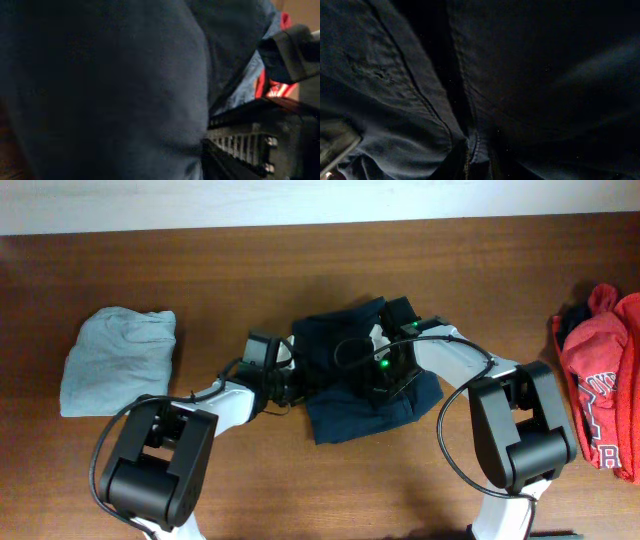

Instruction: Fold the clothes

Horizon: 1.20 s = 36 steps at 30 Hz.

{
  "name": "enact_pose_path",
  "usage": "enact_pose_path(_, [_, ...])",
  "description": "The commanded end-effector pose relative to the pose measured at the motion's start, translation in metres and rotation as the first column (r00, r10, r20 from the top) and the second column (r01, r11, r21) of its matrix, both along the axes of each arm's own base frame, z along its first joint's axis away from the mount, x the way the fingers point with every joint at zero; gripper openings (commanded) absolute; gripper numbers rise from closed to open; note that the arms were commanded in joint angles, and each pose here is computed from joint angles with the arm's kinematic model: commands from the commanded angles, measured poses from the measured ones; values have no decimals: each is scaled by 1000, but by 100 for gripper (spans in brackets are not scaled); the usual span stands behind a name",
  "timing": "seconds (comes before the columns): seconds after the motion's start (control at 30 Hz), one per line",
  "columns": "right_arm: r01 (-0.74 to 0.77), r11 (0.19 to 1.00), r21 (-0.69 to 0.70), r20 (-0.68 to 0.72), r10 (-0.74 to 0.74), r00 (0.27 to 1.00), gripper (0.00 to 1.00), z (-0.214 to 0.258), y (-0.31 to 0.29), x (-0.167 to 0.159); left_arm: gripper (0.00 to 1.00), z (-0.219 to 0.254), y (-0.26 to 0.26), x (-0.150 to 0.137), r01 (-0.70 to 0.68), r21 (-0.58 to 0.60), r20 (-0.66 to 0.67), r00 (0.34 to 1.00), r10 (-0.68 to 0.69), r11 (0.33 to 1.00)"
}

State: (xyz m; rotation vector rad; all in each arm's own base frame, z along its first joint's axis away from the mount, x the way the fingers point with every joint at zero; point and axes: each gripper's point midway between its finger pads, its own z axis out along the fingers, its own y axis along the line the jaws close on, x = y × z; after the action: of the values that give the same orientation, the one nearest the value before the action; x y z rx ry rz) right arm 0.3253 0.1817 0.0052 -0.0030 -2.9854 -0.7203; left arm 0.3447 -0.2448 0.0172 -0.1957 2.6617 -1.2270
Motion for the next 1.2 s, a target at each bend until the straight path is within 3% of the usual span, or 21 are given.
enact_pose_path(0.0, [-20,999,-30,-55,18,998,19,-20,3,-13,38,-8,2,4,-27,43,16,1000,26,999])
enact_pose_path(0.17, [-21,999,-32,-62,19,998,19,-20,2,-15,16,0,-2,12,22,34,115,993,-26,999])
enact_pose_path(0.23, [-31,999,-33,-63,29,998,19,-20,2,-16,0,6,-7,11,81,25,174,981,-84,996])
enact_pose_path(0.37, [-76,993,-89,-70,69,995,16,-15,-19,-23,0,24,-22,0,251,-32,290,929,-231,968])
enact_pose_path(0.5, [-76,994,-80,-22,74,997,14,16,-36,-21,0,44,-22,1,298,-42,365,893,-263,954])
enact_pose_path(0.6, [-67,996,-60,88,72,994,14,55,-47,-13,0,77,-12,9,296,-26,459,852,-252,955])
enact_pose_path(0.77, [10,1000,-24,333,-2,943,18,139,-69,-5,0,145,20,18,244,36,591,777,-217,969])
enact_pose_path(0.9, [47,999,-5,449,-40,893,21,180,-81,-9,0,194,52,25,184,83,661,725,-192,979])
enact_pose_path(1.17, [55,998,-3,443,-48,895,20,185,-83,-19,0,205,141,49,-16,170,633,768,-97,985])
